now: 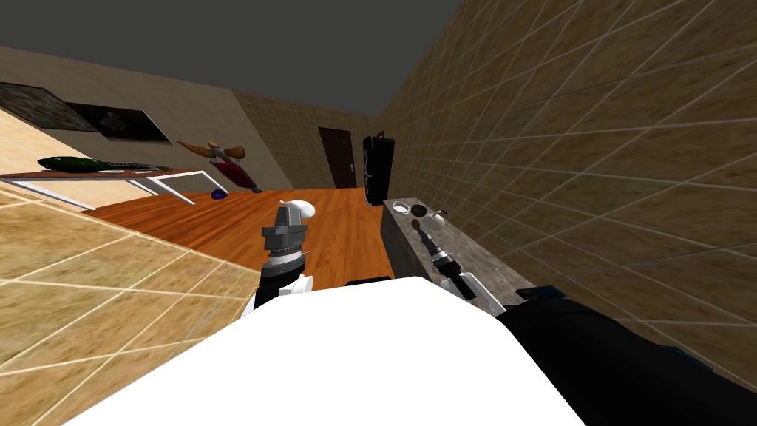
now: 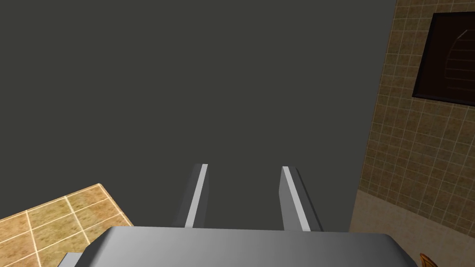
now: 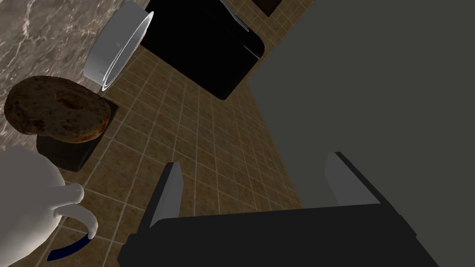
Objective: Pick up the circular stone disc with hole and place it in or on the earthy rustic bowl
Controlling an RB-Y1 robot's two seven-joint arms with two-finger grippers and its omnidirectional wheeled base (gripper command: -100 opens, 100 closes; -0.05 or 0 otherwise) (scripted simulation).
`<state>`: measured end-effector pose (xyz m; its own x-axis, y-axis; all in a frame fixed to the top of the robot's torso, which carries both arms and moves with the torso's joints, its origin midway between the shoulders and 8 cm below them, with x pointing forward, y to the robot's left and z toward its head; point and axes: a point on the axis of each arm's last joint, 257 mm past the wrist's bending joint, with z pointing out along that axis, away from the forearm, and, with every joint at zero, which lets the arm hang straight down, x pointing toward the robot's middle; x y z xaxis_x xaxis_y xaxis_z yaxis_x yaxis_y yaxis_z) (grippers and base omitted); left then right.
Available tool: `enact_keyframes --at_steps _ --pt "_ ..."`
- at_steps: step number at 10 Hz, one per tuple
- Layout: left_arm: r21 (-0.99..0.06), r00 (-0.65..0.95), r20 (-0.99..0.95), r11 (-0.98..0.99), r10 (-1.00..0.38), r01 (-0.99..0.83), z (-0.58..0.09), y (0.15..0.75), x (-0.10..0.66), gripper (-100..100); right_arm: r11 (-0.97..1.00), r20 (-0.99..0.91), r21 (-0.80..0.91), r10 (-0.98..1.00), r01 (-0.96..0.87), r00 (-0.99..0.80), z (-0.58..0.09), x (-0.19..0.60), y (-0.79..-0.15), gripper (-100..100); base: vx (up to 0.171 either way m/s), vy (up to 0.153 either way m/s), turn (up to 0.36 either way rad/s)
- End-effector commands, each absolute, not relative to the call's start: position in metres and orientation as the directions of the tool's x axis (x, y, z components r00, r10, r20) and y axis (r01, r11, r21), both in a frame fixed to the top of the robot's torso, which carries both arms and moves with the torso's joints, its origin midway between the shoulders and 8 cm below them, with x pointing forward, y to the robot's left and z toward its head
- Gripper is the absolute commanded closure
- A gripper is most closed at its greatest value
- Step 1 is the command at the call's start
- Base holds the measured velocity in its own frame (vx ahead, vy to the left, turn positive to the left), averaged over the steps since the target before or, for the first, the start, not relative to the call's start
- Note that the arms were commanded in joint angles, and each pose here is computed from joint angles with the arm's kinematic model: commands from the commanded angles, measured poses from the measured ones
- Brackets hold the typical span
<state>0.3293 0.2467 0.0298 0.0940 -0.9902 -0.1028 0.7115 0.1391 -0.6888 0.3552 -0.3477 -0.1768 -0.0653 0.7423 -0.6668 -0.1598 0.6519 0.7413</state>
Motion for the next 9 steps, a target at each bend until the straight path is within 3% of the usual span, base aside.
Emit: enact_keyframes --at_steps 1,9 --pt "-0.689 0.094 -0.103 0.139 -0.99 0.712 0.03 0.247 0.329 0 0.676 -0.688 0.724 0.72 -0.139 -0.084 -0.185 0.354 -0.355 -100 -0.023 -0.002 0.038" --pt "-0.689 0.094 -0.103 0.139 -0.99 0.711 0.03 0.247 0.329 0 0.881 -0.839 0.471 0.464 0.049 -0.285 -0.264 0.328 -0.445 -100 -0.02 0.005 0.104"
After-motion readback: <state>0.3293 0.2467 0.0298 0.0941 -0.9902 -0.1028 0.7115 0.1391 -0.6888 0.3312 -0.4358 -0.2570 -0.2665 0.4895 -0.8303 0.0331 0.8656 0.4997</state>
